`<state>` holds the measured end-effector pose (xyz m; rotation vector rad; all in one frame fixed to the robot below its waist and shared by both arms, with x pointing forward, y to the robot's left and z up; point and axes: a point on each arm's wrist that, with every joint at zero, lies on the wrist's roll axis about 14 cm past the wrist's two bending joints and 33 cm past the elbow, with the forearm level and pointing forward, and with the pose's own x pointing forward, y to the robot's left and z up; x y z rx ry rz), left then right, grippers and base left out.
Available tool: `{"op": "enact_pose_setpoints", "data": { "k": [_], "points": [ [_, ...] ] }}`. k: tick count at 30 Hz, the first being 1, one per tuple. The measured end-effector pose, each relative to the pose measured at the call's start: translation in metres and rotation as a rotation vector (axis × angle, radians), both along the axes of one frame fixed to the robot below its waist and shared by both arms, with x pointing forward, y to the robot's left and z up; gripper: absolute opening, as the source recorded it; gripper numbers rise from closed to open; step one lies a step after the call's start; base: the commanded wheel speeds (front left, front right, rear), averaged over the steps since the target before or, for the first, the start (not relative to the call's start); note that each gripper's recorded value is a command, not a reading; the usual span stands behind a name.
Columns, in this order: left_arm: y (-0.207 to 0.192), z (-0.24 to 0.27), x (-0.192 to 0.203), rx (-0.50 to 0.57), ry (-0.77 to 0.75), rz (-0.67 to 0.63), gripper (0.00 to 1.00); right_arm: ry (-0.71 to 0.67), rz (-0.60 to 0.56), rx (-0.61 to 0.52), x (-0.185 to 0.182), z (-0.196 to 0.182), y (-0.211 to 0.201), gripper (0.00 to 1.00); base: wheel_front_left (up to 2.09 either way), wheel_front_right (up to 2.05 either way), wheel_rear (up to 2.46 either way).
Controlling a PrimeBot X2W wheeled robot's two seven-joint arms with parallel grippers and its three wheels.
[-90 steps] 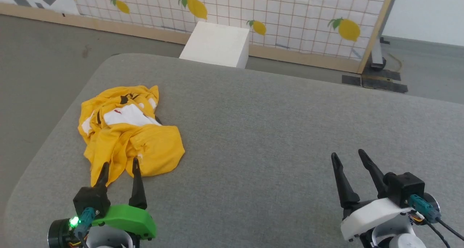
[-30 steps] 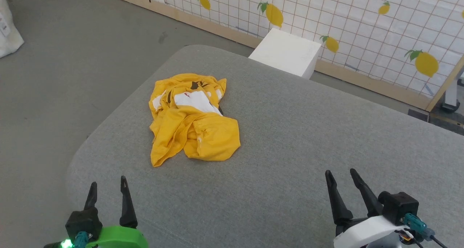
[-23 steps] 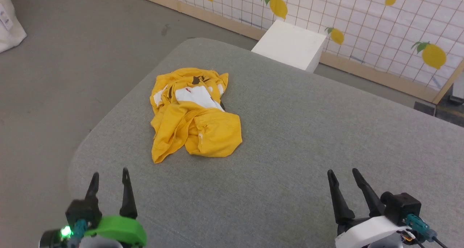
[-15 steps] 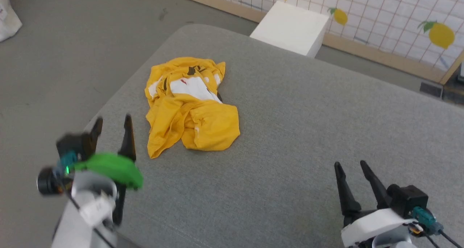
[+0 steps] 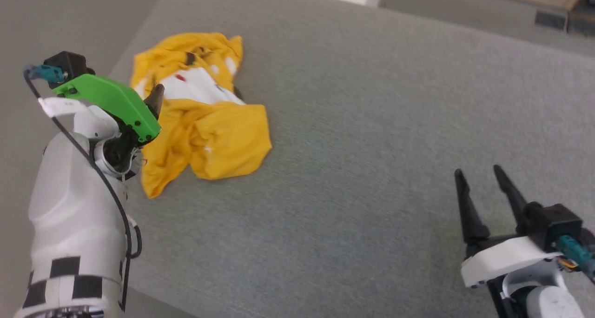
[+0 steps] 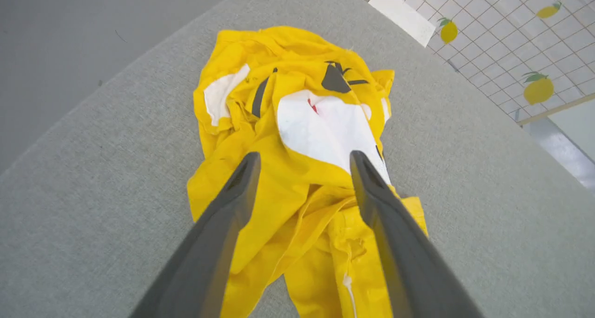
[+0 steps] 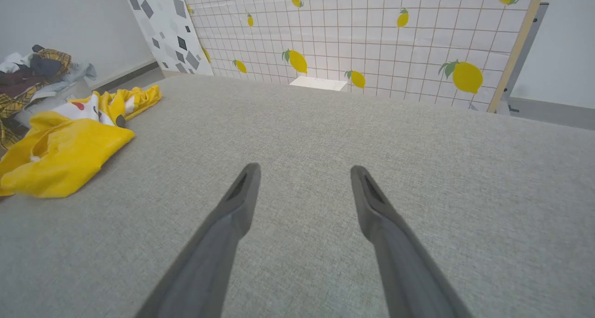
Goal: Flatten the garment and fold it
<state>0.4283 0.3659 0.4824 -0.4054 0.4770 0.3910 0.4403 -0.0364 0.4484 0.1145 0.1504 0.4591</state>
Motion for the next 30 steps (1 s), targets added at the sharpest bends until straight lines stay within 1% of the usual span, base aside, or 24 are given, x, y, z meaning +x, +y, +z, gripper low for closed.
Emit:
{"op": "enact_pose_setpoints", "data": {
  "k": [2, 6, 8, 10, 12, 16, 17, 18, 21, 23, 25, 27, 29, 30],
  "points": [
    [-0.006, -0.018, 0.008, -0.036, 0.058, 0.001, 1.0, 0.008, -0.023, -0.012, 0.003, -0.004, -0.009, 1.0, 0.0, 0.0, 0.0],
    [-0.018, -0.052, 0.022, -0.073, 0.142, -0.002, 1.0, 0.043, -0.075, -0.027, 0.008, -0.017, -0.029, 1.0, 0.0, 0.0, 0.0],
    [-0.026, -0.071, 0.025, -0.097, 0.193, -0.006, 1.0, 0.055, -0.098, -0.033, 0.01, -0.023, -0.038, 1.0, 0.0, 0.0, 0.0],
    [-0.042, -0.098, 0.022, -0.148, 0.284, -0.029, 1.0, 0.068, -0.116, -0.038, 0.012, -0.029, -0.045, 1.0, 0.0, 0.0, 0.0],
    [-0.051, -0.112, 0.023, -0.183, 0.333, -0.039, 1.0, 0.091, -0.127, -0.045, 0.012, -0.038, -0.049, 1.0, 0.0, 0.0, 0.0],
    [-0.056, -0.122, 0.027, -0.228, 0.403, -0.056, 1.0, 0.124, -0.139, -0.054, 0.012, -0.051, -0.054, 1.0, 0.0, 0.0, 0.0],
    [-0.055, -0.121, 0.027, -0.243, 0.401, -0.049, 0.46, 0.127, -0.136, -0.054, 0.012, -0.052, -0.053, 1.0, 0.0, 0.0, 0.0],
    [-0.054, -0.121, 0.027, -0.254, 0.39, -0.039, 0.0, 0.129, -0.132, -0.052, 0.012, -0.053, -0.052, 1.0, 0.0, 0.0, 0.0],
    [-0.046, -0.115, 0.028, -0.237, 0.324, -0.003, 0.0, 0.129, -0.111, -0.045, 0.012, -0.052, -0.044, 1.0, 0.0, 0.0, 0.0],
    [-0.038, -0.104, 0.031, -0.2, 0.242, 0.033, 0.0, 0.124, -0.1, -0.04, 0.012, -0.049, -0.039, 1.0, 0.0, 0.0, 0.0],
    [-0.029, -0.088, 0.036, -0.137, 0.139, 0.072, 0.0, 0.122, -0.088, -0.034, 0.01, -0.046, -0.035, 1.0, 0.0, 0.0, 0.0],
    [-0.013, -0.058, 0.043, -0.083, 0.0, 0.121, 0.0, 0.118, -0.075, -0.022, 0.008, -0.042, -0.029, 1.0, 0.0, 0.0, 0.0],
    [0.005, -0.026, 0.046, -0.01, -0.109, 0.138, 0.0, 0.111, -0.066, -0.007, 0.005, -0.038, -0.025, 1.0, 0.0, 0.0, 0.0],
    [0.013, -0.007, 0.048, 0.001, -0.174, 0.154, 0.0, 0.108, -0.063, -0.001, 0.004, -0.036, -0.024, 1.0, 0.0, 0.0, 0.0]
  ]
}}
